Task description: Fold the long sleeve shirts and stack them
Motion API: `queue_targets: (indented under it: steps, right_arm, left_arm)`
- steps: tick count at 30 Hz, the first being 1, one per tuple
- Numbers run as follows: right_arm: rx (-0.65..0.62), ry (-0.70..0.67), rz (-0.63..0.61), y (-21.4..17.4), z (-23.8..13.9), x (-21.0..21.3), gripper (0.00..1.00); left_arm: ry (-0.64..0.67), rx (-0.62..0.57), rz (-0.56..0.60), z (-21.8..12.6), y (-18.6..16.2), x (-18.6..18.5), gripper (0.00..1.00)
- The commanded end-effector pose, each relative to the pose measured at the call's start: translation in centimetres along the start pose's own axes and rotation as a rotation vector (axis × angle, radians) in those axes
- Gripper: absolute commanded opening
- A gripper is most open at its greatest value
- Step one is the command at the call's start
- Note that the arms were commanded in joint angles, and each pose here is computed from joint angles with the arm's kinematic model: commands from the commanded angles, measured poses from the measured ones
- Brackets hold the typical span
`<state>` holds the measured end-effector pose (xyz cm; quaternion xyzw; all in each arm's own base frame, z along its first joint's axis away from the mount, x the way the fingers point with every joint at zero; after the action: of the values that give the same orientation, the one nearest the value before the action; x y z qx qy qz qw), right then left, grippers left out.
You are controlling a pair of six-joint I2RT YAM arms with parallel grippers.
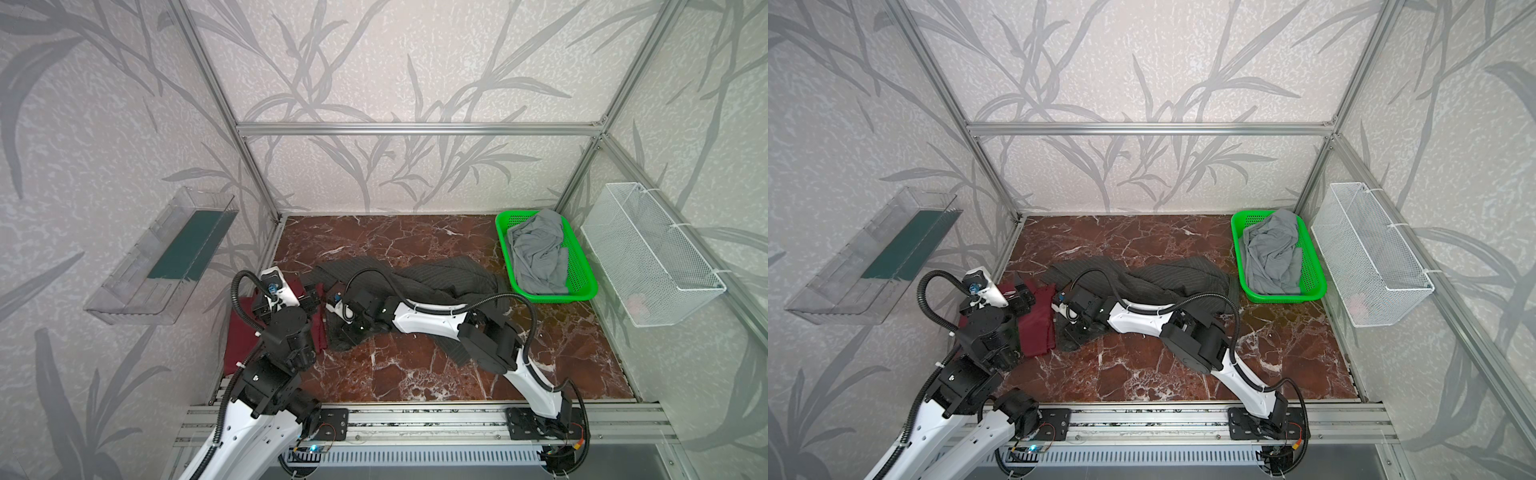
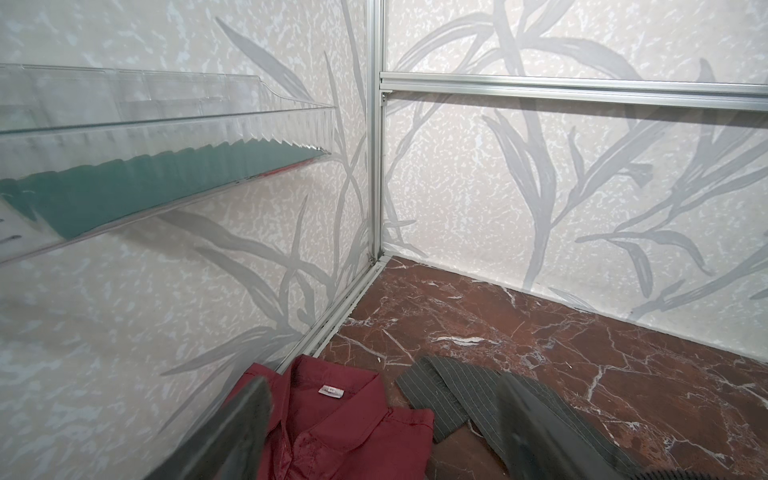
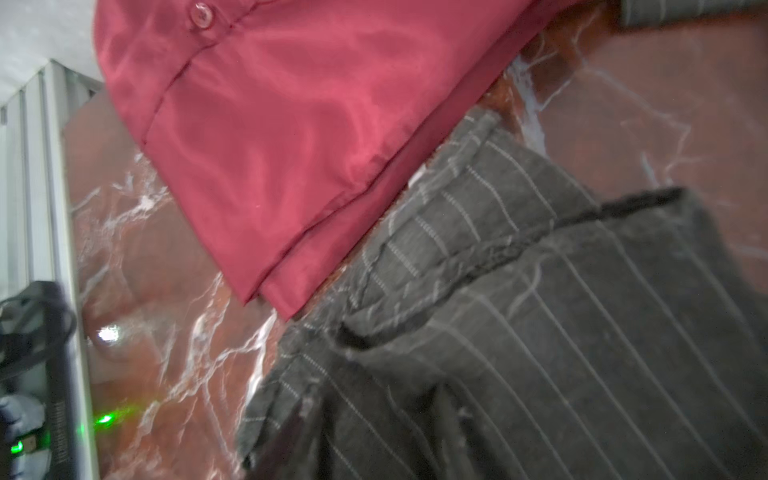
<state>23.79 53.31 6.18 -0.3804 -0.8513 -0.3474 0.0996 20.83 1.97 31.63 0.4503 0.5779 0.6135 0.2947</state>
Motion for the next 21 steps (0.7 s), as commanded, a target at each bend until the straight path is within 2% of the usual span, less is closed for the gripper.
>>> queue_targets:
  steps: [1,5,10,11,14,17,21]
  right_arm:
    - [-0.034,-0.034,-0.041,1.6,-1.1,0.2,0.15]
    - [-0.101,-0.053,-0.065,3.9,-3.9,-0.1,0.00]
    - [-0.171,-0.017,-0.071,6.5,-8.2,0.2,0.00]
    - [-0.203,-0.010,-0.061,7.8,-9.9,-0.7,0.00]
    - [-0.261,0.054,-0.095,9.7,-13.9,0.2,0.00]
    - [-0.311,0.062,-0.134,11.2,-17.4,0.7,0.00]
    - [-0.293,0.083,-0.139,10.9,-19.5,1.0,0.00]
  left_arm:
    - [0.021,0.010,0.004,0.2,-0.5,0.1,0.85]
    - [0.023,0.008,0.001,0.1,-0.4,0.2,0.85]
    - [0.023,0.009,0.004,0.2,-0.4,0.2,0.85]
    - [0.020,0.008,0.006,0.2,-0.4,0.1,0.85]
    - [0.018,0.002,0.004,0.2,-0.3,0.0,0.85]
    - [-0.018,-0.007,0.003,0.4,0.0,-0.6,0.85]
    - [-0.086,-0.009,0.006,0.5,0.4,-1.7,0.86]
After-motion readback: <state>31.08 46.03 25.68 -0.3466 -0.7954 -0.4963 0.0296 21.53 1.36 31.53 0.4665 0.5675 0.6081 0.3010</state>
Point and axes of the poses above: each gripper's point midway between its finger pads, its own z axis out along the fingers, its own x axis along the line the jaws close on, y = z × x, the point moved 3 cm from there along -z, back along the fingers, and after that the axes turned 15 degrees about z, right-handed, at the moved point
